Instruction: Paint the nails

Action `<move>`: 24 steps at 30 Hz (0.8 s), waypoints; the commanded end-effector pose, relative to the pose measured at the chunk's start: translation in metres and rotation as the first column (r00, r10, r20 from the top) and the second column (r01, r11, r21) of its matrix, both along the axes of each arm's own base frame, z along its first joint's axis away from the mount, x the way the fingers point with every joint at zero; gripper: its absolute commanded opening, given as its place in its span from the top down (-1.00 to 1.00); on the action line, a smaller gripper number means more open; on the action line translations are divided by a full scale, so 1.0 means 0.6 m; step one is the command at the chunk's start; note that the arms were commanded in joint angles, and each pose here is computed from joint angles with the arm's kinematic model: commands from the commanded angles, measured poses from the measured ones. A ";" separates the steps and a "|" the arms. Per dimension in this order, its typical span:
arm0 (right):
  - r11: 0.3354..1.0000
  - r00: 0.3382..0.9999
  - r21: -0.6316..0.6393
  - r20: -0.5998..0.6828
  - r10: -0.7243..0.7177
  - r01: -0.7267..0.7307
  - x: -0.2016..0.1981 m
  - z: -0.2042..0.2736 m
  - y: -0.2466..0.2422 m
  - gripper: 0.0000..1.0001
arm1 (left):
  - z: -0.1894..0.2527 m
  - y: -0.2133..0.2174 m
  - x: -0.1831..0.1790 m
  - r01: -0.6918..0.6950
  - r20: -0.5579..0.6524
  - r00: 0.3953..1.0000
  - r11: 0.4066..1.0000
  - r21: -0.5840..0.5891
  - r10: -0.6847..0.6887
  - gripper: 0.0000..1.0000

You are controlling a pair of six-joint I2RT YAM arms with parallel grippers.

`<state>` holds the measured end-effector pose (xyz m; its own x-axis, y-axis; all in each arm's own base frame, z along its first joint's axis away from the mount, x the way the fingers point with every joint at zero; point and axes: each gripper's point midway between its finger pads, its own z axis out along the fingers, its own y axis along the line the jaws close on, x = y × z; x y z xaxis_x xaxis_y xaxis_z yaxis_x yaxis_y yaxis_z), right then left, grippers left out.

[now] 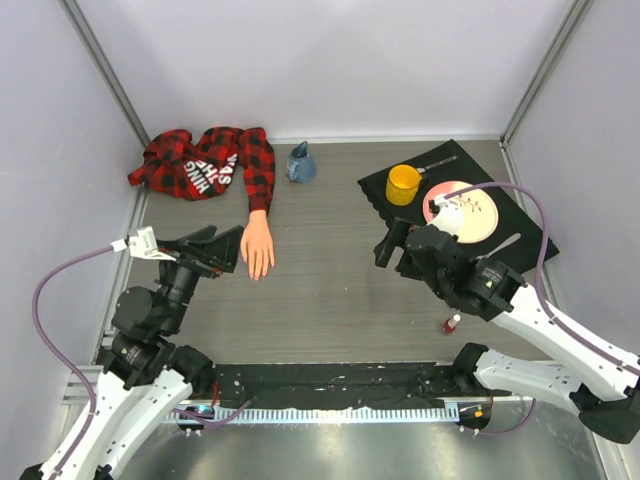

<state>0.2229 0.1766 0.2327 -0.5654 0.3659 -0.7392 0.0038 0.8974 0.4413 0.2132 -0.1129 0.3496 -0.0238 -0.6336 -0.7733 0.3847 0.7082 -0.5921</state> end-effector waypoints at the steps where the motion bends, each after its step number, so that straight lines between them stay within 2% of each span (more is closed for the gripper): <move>1: 0.960 0.967 -0.169 -0.091 -0.240 0.222 -0.038 -0.004 -0.114 -0.99 | -0.041 -0.004 0.003 0.009 -0.043 0.999 0.997 0.080 -0.006 -0.99; 4: 0.930 0.930 -0.152 -0.111 -0.351 0.333 -0.065 -0.006 -0.165 -0.99 | -0.033 -0.021 0.009 0.050 -0.052 0.998 0.988 0.143 -0.043 -1.00; 6: 0.895 0.892 -0.166 -0.122 -0.435 0.414 -0.085 -0.012 -0.205 -0.99 | -0.039 -0.030 0.020 0.074 -0.131 0.990 0.975 0.209 -0.047 -0.99; 11: 0.842 0.831 -0.285 -0.200 -0.519 0.458 -0.116 -0.060 -0.238 -0.96 | -0.046 -0.071 0.022 0.216 -0.204 0.966 0.927 0.308 -0.157 -0.99; 12: 0.827 0.813 -0.299 -0.209 -0.543 0.475 -0.116 -0.068 -0.242 -0.96 | -0.041 -0.084 0.018 0.253 -0.195 0.960 0.919 0.303 -0.200 -0.99; 15: 0.816 0.788 -0.334 -0.255 -0.560 0.472 -0.124 -0.094 -0.246 -0.77 | -0.038 -0.109 0.014 0.327 -0.189 0.941 0.897 0.298 -0.280 -0.99; 16: 0.813 0.768 -0.332 -0.290 -0.571 0.479 -0.129 -0.112 -0.247 -0.55 | -0.036 -0.112 0.013 0.336 -0.188 0.938 0.894 0.297 -0.291 -0.99; 17: 0.812 0.756 -0.326 -0.312 -0.575 0.483 -0.132 -0.122 -0.246 -0.51 | -0.038 -0.116 0.011 0.351 -0.193 0.933 0.888 0.296 -0.305 -0.99; 19: 0.813 0.719 -0.333 -0.383 -0.580 0.479 -0.144 -0.153 -0.250 -0.51 | -0.037 -0.125 0.004 0.387 -0.187 0.920 0.876 0.289 -0.344 -0.99; 22: 0.777 0.657 -0.385 -0.418 -0.628 0.498 -0.159 -0.183 -0.274 -0.51 | -0.040 -0.128 -0.004 0.405 -0.176 0.913 0.867 0.289 -0.368 -0.99; 24: 0.785 0.651 -0.383 -0.441 -0.618 0.486 -0.162 -0.194 -0.271 -0.48 | -0.044 -0.127 -0.003 0.402 -0.179 0.914 0.868 0.293 -0.363 -0.99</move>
<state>0.1444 0.0203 0.1290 -0.5764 0.6018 -0.5529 0.6866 0.7235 0.0717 0.2192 -0.1848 0.3094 -0.3529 -0.2819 -0.8922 0.5423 0.7154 -0.4406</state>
